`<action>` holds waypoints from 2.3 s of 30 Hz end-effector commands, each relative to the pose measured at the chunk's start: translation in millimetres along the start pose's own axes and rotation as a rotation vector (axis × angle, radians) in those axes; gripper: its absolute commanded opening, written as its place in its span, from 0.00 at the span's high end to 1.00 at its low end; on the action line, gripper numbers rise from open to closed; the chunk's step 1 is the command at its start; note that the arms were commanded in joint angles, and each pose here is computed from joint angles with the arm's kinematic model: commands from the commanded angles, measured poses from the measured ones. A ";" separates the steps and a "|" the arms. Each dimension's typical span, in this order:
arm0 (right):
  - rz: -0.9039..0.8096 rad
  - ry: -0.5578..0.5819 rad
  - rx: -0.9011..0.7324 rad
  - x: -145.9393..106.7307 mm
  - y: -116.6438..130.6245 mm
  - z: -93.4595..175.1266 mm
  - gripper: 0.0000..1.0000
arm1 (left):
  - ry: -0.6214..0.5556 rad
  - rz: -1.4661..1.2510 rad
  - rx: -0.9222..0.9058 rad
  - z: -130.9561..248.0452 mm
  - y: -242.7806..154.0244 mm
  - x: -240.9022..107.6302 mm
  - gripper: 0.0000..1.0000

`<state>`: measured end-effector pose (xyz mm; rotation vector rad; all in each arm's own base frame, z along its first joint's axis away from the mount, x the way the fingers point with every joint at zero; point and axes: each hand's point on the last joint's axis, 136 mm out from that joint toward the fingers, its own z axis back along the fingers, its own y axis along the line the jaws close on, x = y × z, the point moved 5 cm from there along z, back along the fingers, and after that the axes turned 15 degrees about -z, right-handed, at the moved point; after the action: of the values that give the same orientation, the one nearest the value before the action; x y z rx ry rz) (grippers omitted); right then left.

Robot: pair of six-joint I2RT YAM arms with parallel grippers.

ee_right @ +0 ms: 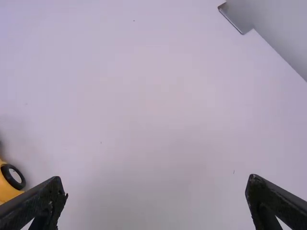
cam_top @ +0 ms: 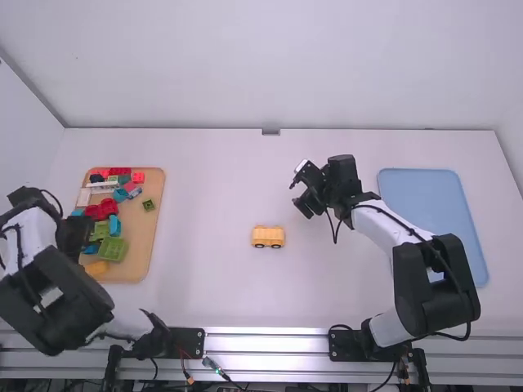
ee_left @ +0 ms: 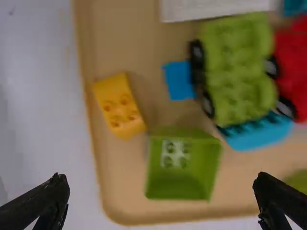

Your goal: Assemble lego blocks to make yellow taxi

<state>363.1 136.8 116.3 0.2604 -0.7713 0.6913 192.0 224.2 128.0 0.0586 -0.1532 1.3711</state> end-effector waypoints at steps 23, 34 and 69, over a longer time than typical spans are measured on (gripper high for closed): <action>0.002 -0.035 -0.011 11.6 -3.9 6.4 0.01 | 0.046 0.154 0.022 -66.4 18.1 4.1 0.32; 0.003 -0.035 -0.011 11.7 -4.0 6.4 0.01 | 0.035 0.192 0.017 -78.2 21.8 -1.6 0.53; 0.001 -0.029 -0.009 10.4 -3.4 6.3 0.01 | 0.003 0.183 -0.012 -83.1 16.6 0.6 0.98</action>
<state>363.3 135.8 116.2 0.2601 -0.7699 0.6861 174.4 234.9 37.4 0.0431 -0.1545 1.5589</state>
